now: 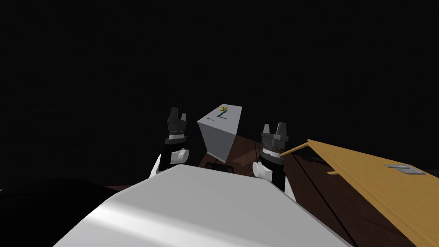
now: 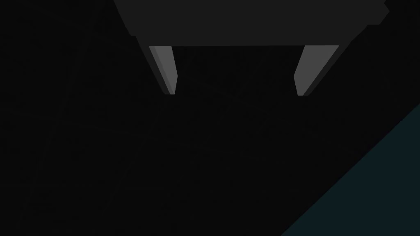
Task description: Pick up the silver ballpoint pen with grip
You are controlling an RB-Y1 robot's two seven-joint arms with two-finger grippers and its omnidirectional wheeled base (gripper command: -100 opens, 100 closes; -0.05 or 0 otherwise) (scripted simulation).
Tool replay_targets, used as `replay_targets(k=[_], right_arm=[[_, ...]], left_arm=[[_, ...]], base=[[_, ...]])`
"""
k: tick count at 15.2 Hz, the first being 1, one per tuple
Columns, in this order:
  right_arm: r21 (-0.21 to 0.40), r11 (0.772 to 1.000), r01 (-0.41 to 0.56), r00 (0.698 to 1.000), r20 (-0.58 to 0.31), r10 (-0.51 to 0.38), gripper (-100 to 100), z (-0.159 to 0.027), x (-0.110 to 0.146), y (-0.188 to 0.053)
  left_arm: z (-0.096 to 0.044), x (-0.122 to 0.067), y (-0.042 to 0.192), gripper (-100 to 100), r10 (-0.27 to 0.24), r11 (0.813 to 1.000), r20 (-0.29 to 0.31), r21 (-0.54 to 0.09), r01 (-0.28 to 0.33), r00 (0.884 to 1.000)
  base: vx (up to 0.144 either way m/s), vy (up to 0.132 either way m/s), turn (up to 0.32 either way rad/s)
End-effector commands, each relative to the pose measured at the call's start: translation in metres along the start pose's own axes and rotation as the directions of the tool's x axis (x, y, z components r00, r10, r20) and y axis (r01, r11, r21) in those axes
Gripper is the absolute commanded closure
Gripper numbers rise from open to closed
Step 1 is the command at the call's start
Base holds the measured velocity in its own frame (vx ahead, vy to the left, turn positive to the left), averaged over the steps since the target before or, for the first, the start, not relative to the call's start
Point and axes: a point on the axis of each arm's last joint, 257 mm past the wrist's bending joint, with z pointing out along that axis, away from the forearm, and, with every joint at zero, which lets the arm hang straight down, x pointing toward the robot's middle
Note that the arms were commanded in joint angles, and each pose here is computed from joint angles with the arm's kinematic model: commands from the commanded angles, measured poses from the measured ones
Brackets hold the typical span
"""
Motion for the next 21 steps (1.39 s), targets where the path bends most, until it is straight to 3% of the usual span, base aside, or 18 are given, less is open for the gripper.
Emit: replay_targets(k=[1, 8, 14, 16, 19, 21], right_arm=[[0.000, 1.000, 0.000, 1.000, 0.000, 0.000, 0, 0.000, 0.000, 0.000], [0.000, 1.000, 0.000, 1.000, 0.000, 0.000, 0, 0.000, 0.000, 0.000], [0.000, 1.000, 0.000, 1.000, 0.000, 0.000, 0, 0.000, 0.000, 0.000], [0.000, 1.000, 0.000, 1.000, 0.000, 0.000, 0, 0.000, 0.000, 0.000], [0.000, 1.000, 0.000, 1.000, 0.000, 0.000, 0, 0.000, 0.000, 0.000], [0.000, 1.000, 0.000, 1.000, 0.000, 0.000, 0, 0.000, 0.000, 0.000]], left_arm=[[0.002, 0.007, 0.004, -100, 0.003, 1.000, -0.038, -0.005, -0.003, 0.999], [0.021, 0.035, 0.044, -100, -0.031, 0.996, -0.149, -0.084, 0.018, 0.988], [0.035, 0.051, 0.081, -100, -0.076, 0.984, -0.190, -0.170, 0.043, 0.979], [0.039, 0.053, 0.082, -100, -0.078, 0.983, -0.191, -0.177, 0.044, 0.978], [0.050, 0.065, 0.110, -100, -0.116, 0.968, -0.207, -0.244, 0.063, 0.971], [0.054, 0.067, 0.111, -100, -0.118, 0.965, -0.209, -0.254, 0.062, 0.971]], base=[[0.000, 0.000, 0.000], [0.008, 0.026, -0.026], [0.006, 0.032, -0.026], [0.002, 0.031, -0.022], [0.007, 0.034, -0.029], [0.008, 0.032, -0.025]])
